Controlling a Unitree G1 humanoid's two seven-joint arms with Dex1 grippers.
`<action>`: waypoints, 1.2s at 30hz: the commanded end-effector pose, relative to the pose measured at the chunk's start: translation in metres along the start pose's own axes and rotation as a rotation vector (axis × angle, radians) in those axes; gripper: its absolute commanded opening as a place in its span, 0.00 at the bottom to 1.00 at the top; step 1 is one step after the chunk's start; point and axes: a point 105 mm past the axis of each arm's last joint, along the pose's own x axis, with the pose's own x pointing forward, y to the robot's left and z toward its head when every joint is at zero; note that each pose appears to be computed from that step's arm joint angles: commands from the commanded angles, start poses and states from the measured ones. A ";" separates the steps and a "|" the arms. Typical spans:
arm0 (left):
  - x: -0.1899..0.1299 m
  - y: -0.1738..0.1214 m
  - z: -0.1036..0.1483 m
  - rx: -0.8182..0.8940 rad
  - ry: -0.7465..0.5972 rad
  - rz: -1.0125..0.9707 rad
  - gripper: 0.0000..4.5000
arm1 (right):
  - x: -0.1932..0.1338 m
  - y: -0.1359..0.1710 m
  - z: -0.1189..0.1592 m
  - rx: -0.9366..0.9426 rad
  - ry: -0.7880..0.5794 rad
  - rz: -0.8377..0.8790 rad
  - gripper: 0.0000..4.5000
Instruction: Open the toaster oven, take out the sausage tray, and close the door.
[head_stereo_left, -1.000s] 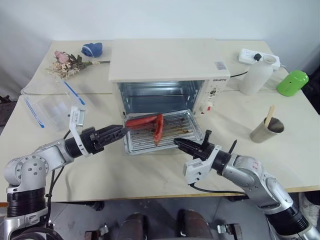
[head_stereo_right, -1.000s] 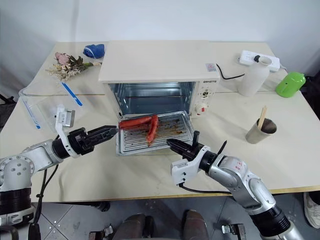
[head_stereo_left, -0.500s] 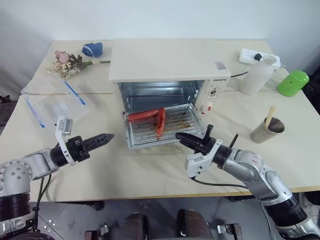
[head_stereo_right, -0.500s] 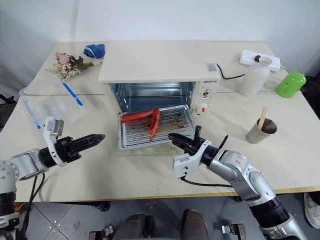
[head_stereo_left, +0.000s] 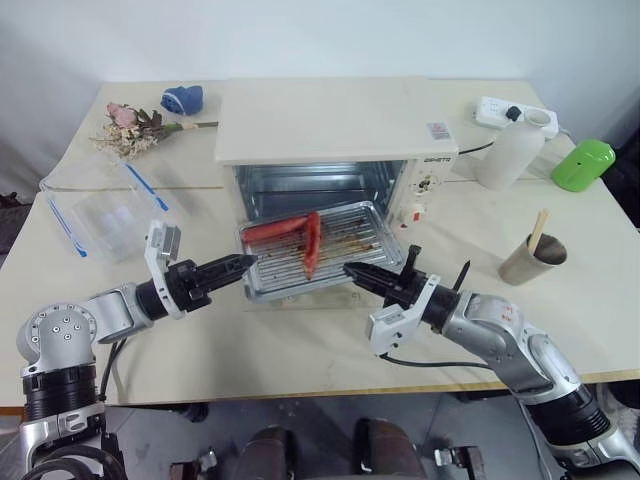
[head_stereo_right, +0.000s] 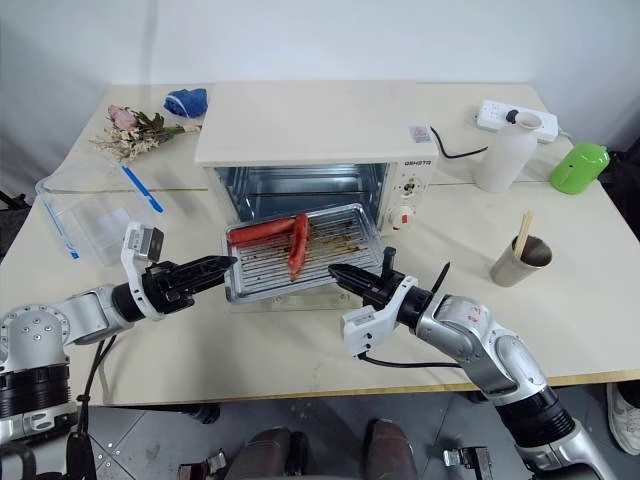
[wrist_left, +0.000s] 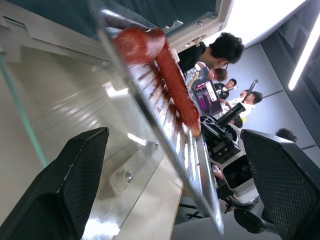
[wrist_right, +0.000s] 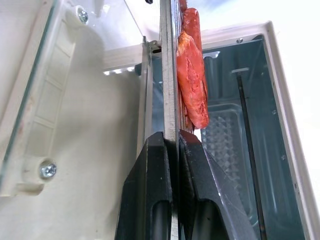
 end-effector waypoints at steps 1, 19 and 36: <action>0.013 -0.016 0.004 0.025 -0.001 -0.058 0.91 | 0.003 -0.012 0.012 -0.016 -0.061 -0.044 0.02; 0.031 -0.026 0.002 -0.128 -0.040 -0.041 0.01 | 0.001 -0.008 0.009 0.083 -0.085 0.004 0.02; -0.016 -0.025 -0.017 -0.244 -0.241 -0.003 0.00 | -0.051 -0.018 -0.011 0.426 -0.136 0.046 1.00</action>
